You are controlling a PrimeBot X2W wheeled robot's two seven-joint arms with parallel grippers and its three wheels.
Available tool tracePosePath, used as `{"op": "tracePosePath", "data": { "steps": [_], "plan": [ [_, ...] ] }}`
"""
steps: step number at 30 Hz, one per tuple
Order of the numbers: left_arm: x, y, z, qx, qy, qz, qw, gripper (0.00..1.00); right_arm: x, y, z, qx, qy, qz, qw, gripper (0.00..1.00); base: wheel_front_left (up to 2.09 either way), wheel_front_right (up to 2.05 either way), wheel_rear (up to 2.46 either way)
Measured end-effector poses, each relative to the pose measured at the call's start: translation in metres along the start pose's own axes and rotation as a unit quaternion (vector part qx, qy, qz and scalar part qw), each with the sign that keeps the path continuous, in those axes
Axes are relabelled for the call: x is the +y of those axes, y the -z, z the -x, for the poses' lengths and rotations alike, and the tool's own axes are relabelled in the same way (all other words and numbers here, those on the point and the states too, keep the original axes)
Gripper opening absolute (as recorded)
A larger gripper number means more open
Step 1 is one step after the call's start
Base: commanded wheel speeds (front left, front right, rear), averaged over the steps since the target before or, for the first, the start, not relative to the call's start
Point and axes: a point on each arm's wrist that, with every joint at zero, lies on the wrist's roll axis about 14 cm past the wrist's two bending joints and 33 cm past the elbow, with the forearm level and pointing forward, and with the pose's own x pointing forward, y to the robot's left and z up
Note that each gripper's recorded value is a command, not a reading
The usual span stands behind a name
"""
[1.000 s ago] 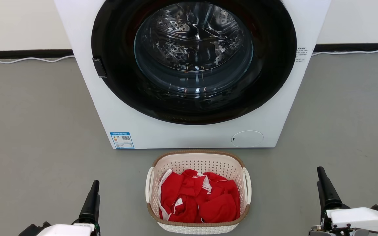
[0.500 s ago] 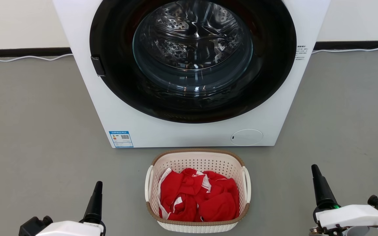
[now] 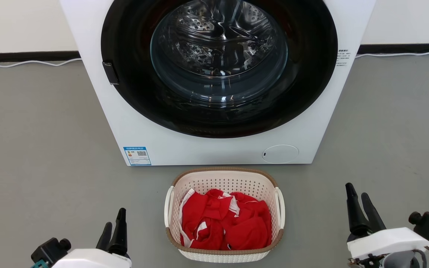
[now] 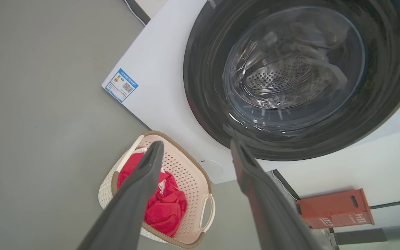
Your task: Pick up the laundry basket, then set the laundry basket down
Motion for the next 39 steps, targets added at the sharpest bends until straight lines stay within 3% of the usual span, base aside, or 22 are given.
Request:
{"op": "tracePosePath", "data": {
  "steps": [20, 39],
  "plan": [
    [0.001, 0.006, 0.0, -0.006, -0.007, -0.15, 0.989, 1.0, 0.007, 0.007, 0.0, 0.004, -0.021, 0.156, 0.987, 1.0, 0.0, 0.0, 0.0],
    [-0.009, -0.003, -0.001, -0.037, 0.009, -0.275, 0.961, 1.0, -0.002, 0.005, 0.0, -0.002, -0.016, 0.264, 0.964, 1.0, 0.0, 0.0, 0.0]
  ]
}}
